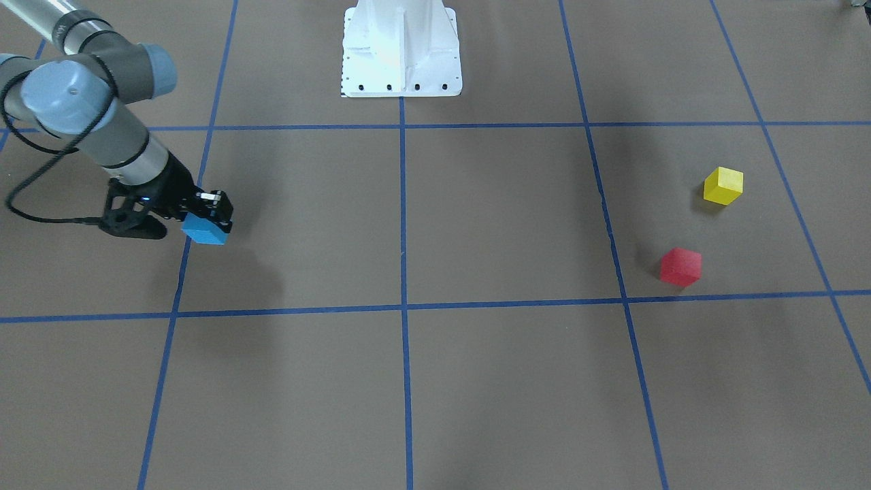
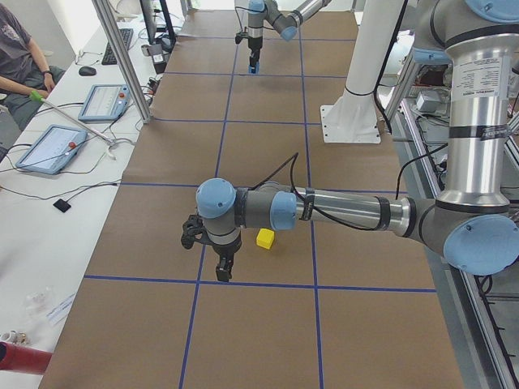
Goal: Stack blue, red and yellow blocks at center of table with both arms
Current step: 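Carry the blue cube with the right gripper to the table center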
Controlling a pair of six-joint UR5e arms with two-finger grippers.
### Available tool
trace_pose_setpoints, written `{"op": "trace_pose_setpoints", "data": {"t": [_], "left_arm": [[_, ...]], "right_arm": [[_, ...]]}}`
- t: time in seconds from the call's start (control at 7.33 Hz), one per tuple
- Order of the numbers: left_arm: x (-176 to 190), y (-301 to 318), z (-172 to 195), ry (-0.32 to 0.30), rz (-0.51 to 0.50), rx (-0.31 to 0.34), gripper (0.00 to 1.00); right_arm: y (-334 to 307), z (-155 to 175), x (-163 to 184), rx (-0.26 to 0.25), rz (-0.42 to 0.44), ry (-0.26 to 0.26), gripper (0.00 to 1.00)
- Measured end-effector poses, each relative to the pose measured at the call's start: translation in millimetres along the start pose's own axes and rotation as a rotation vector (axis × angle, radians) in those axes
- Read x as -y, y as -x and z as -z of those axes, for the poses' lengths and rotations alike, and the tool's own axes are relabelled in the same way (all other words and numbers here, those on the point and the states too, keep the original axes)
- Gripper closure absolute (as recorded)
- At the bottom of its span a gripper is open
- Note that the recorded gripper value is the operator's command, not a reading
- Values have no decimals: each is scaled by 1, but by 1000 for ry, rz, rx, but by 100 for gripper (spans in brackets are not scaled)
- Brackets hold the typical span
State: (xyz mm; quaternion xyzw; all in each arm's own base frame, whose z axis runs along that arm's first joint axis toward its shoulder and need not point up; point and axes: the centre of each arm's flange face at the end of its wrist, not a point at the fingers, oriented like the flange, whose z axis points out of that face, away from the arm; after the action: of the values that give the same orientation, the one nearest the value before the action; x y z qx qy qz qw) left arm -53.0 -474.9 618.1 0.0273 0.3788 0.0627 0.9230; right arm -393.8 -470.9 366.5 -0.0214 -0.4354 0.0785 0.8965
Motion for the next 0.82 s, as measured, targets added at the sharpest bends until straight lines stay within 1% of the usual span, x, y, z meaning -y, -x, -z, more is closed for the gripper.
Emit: {"op": "trace_pose_setpoints", "data": {"t": [0.14,0.27,0.55,0.82], "left_arm": [[1,1,-1,-5,-5,0,0],[1,2,-2,-7,-6,1,0],[2,2,-2,-10,-9,1,0],[3,2,-2,-13,0,1,0]], "right_arm": [[72,-7,-10,-23,32,1,100],[123,-14,-20,-31,60,-8,100],[193,-28,-39,-29,105,-6,100],[245,-47,-34,-49,117,4,100]]}}
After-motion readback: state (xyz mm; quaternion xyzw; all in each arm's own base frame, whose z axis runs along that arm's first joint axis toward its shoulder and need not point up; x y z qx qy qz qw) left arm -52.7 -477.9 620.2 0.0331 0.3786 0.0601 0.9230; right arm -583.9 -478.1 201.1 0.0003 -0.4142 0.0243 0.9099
